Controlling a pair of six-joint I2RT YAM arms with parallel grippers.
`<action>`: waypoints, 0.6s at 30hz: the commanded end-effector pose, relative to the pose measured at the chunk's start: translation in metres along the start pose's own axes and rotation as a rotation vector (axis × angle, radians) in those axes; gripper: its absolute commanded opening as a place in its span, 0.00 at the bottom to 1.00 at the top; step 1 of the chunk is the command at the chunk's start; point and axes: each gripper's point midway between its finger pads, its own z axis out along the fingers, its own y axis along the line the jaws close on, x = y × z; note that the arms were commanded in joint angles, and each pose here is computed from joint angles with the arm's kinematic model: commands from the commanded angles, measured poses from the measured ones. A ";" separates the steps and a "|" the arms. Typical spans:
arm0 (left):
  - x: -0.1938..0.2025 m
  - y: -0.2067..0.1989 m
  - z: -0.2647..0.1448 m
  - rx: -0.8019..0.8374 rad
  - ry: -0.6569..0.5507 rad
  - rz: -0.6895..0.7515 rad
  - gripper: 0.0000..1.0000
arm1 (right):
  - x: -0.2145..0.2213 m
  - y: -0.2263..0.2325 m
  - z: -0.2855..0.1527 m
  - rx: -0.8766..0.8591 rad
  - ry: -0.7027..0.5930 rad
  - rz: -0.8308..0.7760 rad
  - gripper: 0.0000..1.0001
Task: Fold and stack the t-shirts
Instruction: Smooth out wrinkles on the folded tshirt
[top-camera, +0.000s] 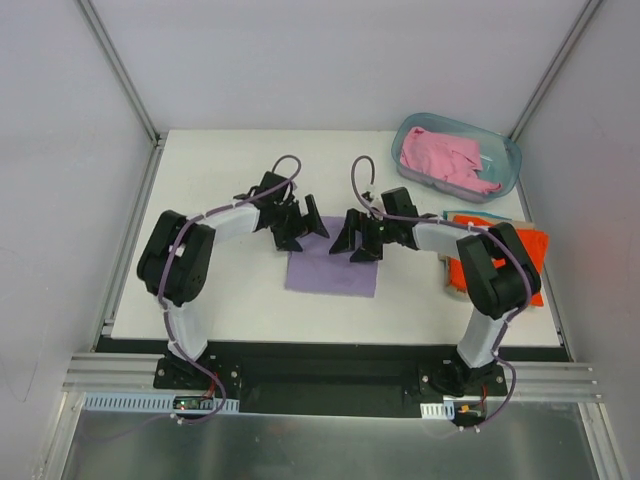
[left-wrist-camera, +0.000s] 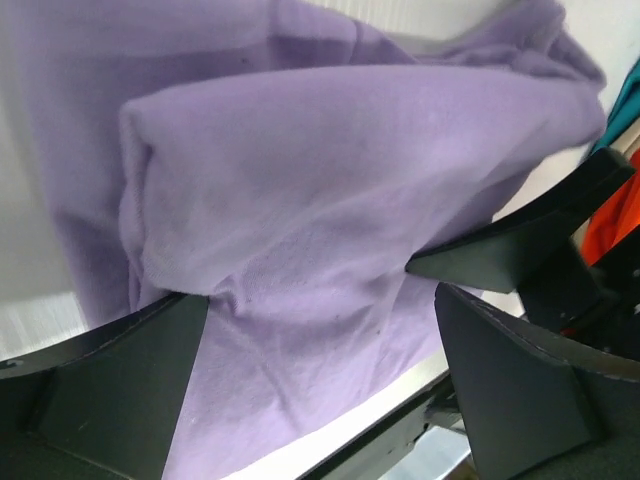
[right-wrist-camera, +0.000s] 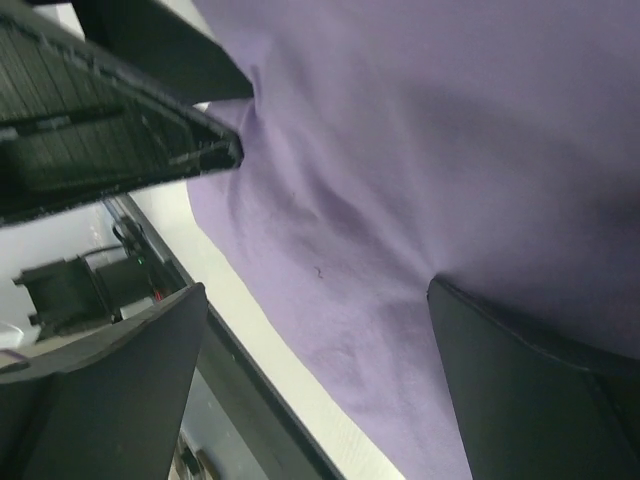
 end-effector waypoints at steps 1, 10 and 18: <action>0.068 0.025 -0.028 -0.091 0.046 -0.016 0.99 | 0.045 0.000 -0.027 0.041 0.033 -0.062 0.96; 0.093 -0.027 -0.107 0.033 -0.187 0.186 0.99 | 0.063 0.055 -0.134 0.382 -0.164 -0.507 0.96; 0.076 0.011 -0.152 -0.130 -0.397 0.198 0.99 | 0.037 0.029 -0.183 0.600 -0.396 -0.522 0.96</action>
